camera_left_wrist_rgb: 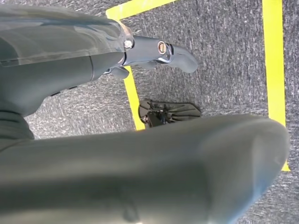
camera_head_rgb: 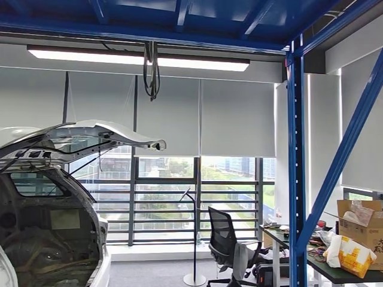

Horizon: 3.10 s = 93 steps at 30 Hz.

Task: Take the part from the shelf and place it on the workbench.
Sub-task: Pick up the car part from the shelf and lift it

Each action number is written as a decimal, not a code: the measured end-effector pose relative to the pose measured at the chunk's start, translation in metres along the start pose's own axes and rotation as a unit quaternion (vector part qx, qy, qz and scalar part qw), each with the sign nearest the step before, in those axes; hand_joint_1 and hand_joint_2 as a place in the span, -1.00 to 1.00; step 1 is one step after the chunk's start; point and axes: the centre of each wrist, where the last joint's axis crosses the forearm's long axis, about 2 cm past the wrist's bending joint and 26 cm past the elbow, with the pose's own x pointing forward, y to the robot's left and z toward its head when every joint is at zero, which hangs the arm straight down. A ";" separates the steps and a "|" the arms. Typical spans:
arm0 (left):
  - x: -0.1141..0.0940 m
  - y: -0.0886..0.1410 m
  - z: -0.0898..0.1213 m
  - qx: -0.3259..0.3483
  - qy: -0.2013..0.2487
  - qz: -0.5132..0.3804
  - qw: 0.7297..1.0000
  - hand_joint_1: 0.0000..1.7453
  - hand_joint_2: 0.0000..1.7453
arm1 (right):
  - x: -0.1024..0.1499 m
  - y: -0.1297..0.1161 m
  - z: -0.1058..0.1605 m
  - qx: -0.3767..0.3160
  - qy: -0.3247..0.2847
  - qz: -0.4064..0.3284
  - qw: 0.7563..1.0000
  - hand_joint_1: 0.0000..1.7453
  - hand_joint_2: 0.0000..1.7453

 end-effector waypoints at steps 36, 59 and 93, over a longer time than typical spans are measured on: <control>0.009 -0.009 -0.004 -0.011 -0.011 0.008 1.000 -1.00 -1.00 | 0.058 0.013 -0.018 0.014 -0.041 0.034 0.999 -1.00 1.00; 0.007 -0.018 -0.003 -0.019 -0.014 0.012 1.000 -1.00 -1.00 | 0.085 0.012 -0.023 0.017 -0.069 0.034 0.997 -0.44 1.00; -0.002 -0.022 0.001 -0.011 -0.042 0.023 0.999 -1.00 1.00 | 0.068 0.003 -0.026 -0.030 -0.064 0.013 0.997 1.00 1.00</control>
